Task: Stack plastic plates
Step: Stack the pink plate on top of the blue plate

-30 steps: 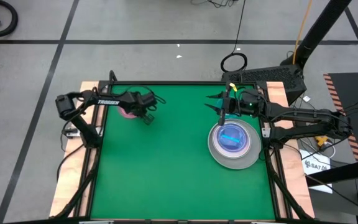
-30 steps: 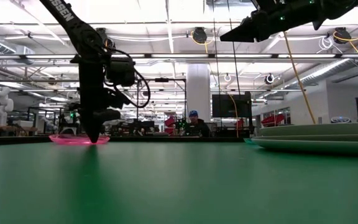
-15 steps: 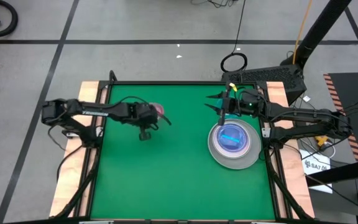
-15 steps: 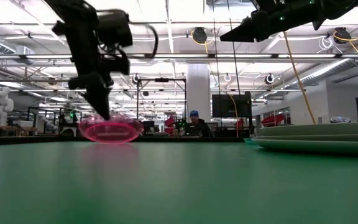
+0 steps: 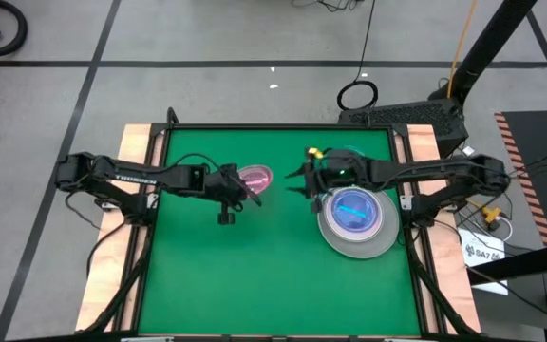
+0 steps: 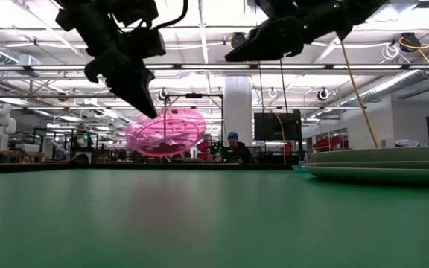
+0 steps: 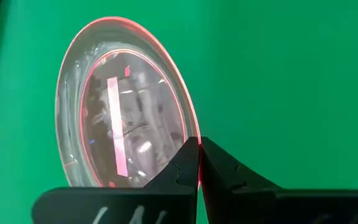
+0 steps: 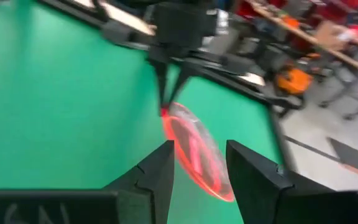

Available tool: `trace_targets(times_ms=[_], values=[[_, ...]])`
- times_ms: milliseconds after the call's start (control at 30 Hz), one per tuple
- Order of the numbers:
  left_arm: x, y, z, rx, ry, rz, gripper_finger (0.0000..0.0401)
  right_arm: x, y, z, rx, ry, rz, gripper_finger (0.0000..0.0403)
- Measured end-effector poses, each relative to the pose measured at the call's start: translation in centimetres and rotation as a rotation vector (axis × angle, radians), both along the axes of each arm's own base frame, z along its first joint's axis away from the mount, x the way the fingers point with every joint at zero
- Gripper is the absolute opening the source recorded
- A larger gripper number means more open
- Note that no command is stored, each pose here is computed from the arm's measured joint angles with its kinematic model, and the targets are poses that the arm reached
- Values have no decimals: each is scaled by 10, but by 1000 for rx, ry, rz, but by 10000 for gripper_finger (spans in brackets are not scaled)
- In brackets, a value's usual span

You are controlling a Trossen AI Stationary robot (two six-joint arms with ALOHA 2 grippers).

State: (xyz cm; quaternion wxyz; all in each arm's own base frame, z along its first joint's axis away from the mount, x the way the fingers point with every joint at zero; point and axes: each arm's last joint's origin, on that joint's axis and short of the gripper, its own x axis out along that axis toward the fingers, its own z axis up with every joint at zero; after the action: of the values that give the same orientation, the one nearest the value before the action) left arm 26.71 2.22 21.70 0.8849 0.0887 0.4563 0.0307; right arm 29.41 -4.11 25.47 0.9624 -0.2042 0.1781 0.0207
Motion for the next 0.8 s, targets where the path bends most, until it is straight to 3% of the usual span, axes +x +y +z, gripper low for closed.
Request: trace_targets(times_ms=[300,800], values=[[4,-19,3,-17,-46,-72,8,27,3,-30,60,104,3,138],[12,-29,9,-18,-144,-109,8,44,4,-43,87,137,57,137]])
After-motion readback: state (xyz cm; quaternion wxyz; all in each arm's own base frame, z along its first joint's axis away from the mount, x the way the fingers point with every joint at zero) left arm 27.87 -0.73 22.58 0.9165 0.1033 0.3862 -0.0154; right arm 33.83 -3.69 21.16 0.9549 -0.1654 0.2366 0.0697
